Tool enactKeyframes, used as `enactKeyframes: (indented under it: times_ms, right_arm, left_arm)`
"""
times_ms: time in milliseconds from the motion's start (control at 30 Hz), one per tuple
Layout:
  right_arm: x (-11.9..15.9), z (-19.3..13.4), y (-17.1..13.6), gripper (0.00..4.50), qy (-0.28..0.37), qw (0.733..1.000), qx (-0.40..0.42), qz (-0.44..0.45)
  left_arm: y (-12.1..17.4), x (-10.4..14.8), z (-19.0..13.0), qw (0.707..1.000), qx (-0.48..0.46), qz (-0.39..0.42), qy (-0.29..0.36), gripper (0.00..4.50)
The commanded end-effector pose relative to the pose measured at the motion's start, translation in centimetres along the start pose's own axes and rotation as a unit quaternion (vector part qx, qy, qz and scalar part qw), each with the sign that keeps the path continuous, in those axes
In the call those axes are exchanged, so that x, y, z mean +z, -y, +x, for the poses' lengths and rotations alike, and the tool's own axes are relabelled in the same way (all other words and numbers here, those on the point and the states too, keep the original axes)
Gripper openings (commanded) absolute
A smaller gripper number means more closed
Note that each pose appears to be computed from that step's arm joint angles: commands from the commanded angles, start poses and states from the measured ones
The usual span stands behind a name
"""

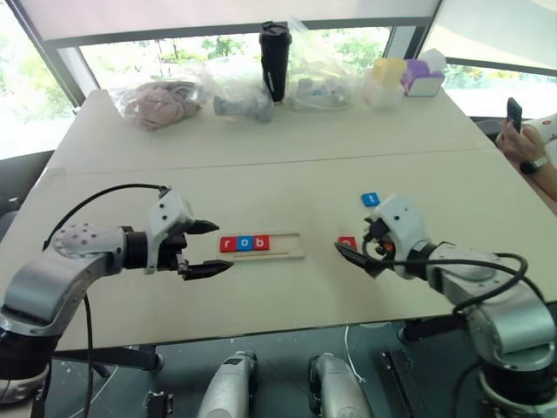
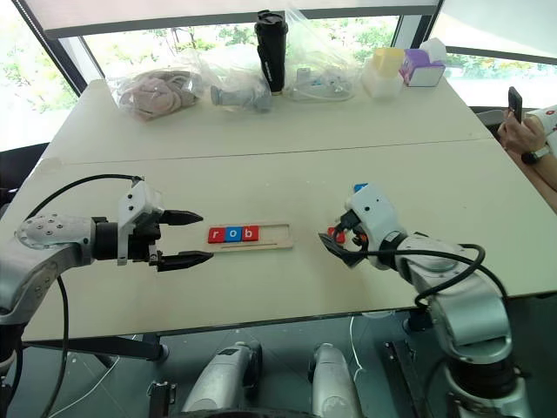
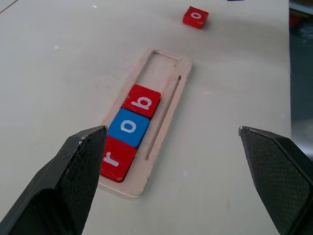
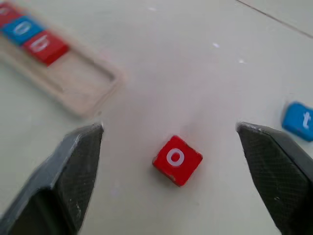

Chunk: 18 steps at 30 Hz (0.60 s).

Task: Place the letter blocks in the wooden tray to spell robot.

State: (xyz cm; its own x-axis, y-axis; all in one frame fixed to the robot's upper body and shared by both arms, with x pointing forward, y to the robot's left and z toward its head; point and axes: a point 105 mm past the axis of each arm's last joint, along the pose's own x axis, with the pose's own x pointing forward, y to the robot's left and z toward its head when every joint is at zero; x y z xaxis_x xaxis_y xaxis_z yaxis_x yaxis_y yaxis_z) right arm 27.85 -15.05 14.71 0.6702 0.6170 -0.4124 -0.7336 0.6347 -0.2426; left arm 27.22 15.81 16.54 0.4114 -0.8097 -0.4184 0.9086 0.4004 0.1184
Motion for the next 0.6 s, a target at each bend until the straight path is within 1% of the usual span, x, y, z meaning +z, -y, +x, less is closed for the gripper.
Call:
enactKeyframes:
  times_ms: [33, 333, 467, 600]
  right_arm:
    - [-1.0, -0.2, 1.3, 4.47, 0.028, 0.997, 0.065, -0.024]
    - [-3.7, 1.8, 5.7, 4.47, 0.020, 0.993, 0.101, -0.057]
    - [-4.6, 2.5, 6.1, 4.47, 0.003, 0.989, 0.128, -0.073]
    - [-5.1, 3.0, 5.8, 4.47, -0.003, 0.985, 0.155, -0.079]
  left_arm:
    - [0.1, 1.0, -0.6, 1.000, -0.004, 0.021, 0.006, 4.50]
    - [0.7, 1.1, -0.3, 1.000, -0.008, 0.018, 0.008, 4.50]
    - [0.8, 0.9, -0.5, 1.000, -0.004, 0.016, 0.004, 4.50]
    - [0.7, 0.8, -0.7, 1.000, 0.004, 0.014, 0.002, 4.50]
